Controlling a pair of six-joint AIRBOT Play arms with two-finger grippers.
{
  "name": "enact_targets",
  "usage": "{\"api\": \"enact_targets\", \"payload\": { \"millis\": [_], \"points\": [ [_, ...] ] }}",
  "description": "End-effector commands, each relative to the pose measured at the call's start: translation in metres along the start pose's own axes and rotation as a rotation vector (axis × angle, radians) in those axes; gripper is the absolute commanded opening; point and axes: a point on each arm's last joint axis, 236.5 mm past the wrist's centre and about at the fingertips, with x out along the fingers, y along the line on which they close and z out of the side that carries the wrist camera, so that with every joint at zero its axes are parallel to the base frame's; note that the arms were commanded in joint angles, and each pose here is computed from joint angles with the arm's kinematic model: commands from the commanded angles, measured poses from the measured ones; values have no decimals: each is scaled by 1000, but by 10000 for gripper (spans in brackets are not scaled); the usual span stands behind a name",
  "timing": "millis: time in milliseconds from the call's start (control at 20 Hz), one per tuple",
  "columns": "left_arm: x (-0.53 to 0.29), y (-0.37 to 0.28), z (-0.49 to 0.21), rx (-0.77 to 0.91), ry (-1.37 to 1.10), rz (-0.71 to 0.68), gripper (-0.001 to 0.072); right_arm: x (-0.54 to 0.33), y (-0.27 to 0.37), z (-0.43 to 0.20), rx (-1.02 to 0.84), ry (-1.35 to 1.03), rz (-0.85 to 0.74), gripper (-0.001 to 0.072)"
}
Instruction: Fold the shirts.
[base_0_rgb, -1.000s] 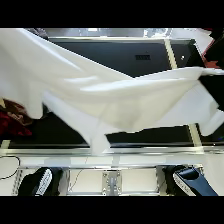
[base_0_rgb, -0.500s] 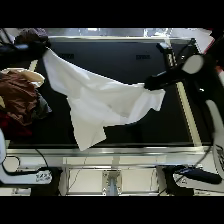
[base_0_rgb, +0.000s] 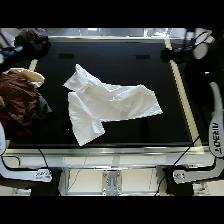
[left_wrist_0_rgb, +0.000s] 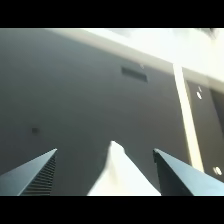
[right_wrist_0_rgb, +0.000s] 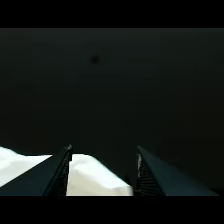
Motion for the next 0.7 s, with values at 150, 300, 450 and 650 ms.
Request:
{"api": "enact_targets", "payload": {
  "millis": [150,300,450,650],
  "points": [
    [-125,63,-37,-227,116,109,630,-171,-160,-40,122,103,-354,451],
    [-138,70,-148,-449,208,136,630,-197,-188,-95,239,126,-402,452],
    [-136,59,-235,-687,271,112,630,-173,-190,-162,425,109,-340,452],
    [-133,28,-297,-545,439,-16,631,-115,-155,-250,666,234,-148,451]
  ]
}}
